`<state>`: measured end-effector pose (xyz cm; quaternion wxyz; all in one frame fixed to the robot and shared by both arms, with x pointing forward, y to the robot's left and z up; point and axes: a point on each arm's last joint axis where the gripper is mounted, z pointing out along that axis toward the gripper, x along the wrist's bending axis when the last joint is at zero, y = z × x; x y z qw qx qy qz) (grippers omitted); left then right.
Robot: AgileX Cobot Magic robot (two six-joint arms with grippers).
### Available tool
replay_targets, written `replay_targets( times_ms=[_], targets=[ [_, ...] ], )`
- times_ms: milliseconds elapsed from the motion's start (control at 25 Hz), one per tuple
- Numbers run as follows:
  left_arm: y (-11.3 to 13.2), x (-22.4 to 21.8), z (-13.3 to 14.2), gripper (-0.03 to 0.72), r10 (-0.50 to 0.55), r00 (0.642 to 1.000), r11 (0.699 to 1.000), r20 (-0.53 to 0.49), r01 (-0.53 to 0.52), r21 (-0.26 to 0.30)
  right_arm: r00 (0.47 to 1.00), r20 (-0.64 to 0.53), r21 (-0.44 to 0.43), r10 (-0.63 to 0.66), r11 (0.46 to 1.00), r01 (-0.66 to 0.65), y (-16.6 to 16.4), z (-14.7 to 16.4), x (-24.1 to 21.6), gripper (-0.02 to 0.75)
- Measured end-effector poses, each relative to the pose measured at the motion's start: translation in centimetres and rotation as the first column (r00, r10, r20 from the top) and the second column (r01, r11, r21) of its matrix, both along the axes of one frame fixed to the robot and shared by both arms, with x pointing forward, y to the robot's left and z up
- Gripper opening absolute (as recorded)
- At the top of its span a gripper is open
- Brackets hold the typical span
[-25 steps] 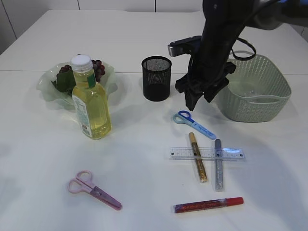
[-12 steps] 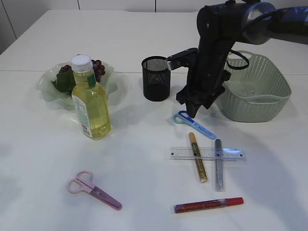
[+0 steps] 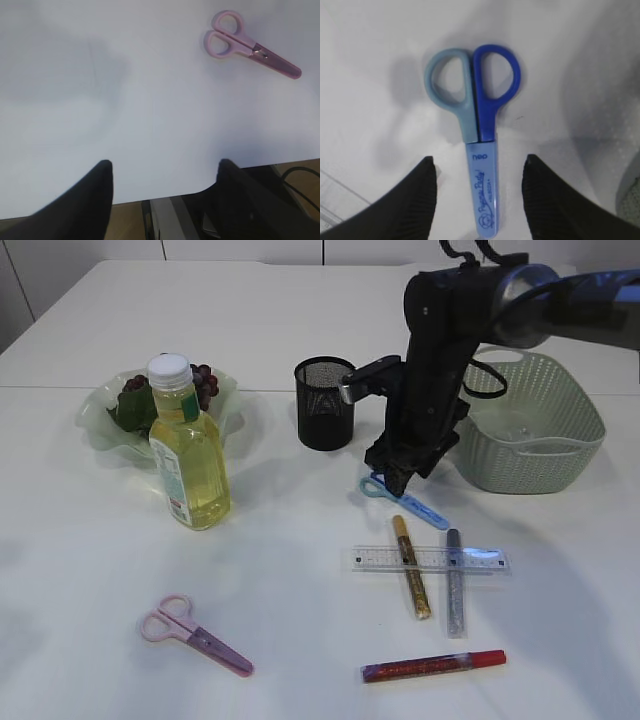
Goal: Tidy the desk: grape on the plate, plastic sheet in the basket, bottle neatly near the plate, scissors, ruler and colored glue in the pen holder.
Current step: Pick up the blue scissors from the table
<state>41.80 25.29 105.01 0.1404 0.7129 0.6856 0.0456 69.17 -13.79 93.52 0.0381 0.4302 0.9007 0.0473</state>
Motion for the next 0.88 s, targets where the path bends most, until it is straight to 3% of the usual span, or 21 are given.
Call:
replay_targets(
  times_ms=[320,880],
  targets=[
    [0.0,-0.1,0.0,0.468,-0.001,1.000,1.000,-0.007,0.001,0.002,0.999,-0.035,-0.011,0.006,1.000,-0.007,0.1,-2.4,0.2,0.433],
    [0.0,-0.1,0.0,0.468,-0.001,1.000,1.000,-0.009,0.001,0.002,1.000,-0.019,0.008,0.003,1.000,-0.002,0.3,-3.1,0.5,0.428]
  ],
)
